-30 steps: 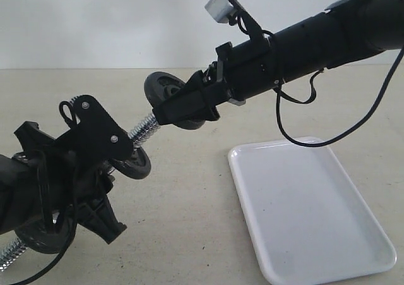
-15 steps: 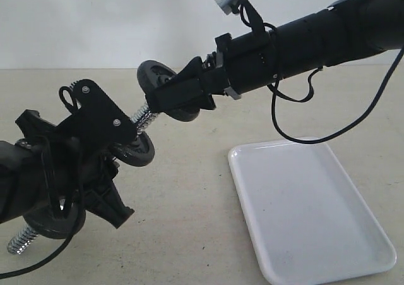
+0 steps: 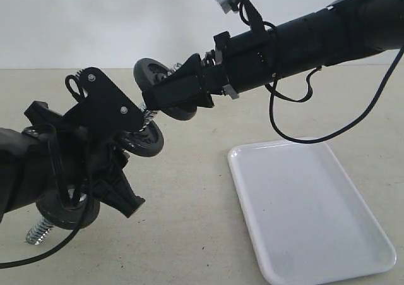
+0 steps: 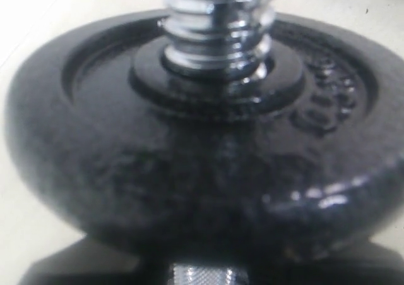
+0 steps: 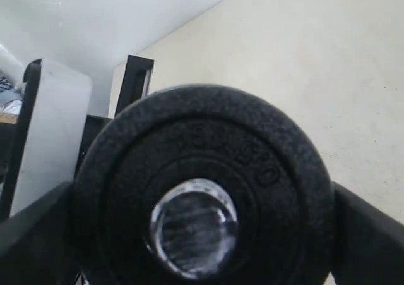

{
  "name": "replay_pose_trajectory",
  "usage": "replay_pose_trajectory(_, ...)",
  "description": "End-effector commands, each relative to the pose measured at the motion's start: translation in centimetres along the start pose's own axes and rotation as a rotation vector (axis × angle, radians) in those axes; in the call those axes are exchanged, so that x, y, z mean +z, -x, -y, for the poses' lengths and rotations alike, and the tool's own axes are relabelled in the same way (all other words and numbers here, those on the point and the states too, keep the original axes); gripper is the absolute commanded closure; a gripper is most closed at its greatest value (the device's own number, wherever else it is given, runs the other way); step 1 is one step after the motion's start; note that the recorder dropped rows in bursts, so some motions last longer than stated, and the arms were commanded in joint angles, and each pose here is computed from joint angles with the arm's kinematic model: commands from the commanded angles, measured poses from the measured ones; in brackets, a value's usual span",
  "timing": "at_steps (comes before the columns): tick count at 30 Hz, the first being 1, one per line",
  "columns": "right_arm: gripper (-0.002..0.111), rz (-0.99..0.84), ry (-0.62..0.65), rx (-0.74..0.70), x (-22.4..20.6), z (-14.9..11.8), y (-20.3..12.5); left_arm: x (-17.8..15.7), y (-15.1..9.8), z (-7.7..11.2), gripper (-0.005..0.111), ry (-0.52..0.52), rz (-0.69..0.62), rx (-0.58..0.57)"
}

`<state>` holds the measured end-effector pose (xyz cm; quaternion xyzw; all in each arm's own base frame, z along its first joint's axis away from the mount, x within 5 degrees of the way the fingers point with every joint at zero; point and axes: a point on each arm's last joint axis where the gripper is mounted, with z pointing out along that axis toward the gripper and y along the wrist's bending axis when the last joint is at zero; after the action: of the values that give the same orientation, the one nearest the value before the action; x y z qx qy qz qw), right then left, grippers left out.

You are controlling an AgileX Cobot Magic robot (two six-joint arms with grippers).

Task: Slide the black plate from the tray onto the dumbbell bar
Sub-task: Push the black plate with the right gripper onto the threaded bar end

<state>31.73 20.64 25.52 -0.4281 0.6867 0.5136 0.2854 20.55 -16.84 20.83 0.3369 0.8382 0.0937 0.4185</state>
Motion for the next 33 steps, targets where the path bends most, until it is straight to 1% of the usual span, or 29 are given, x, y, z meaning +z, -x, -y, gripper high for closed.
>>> replay_pose_trajectory(1, 0.108, 0.024, 0.063, -0.007, -0.2, -1.0, 0.6, -1.3, 2.2, -1.8, 0.102, 0.111, 0.098, -0.001)
replay_pose_trajectory(11, 0.108, -0.005, 0.061, 0.029, -0.2, -1.0, 0.3, -1.3, 2.2, -1.8, 0.102, 0.111, 0.098, -0.001)
replay_pose_trajectory(20, 0.108, -0.136, 0.043, 0.005, -0.3, -0.9, -0.8, -1.3, 2.2, -1.8, 0.102, 0.108, 0.099, -0.007)
replay_pose_trajectory(33, 0.108, -0.187, 0.036, -0.005, -0.4, -0.8, -1.3, -1.3, 2.2, -1.8, 0.102, 0.108, 0.099, -0.007)
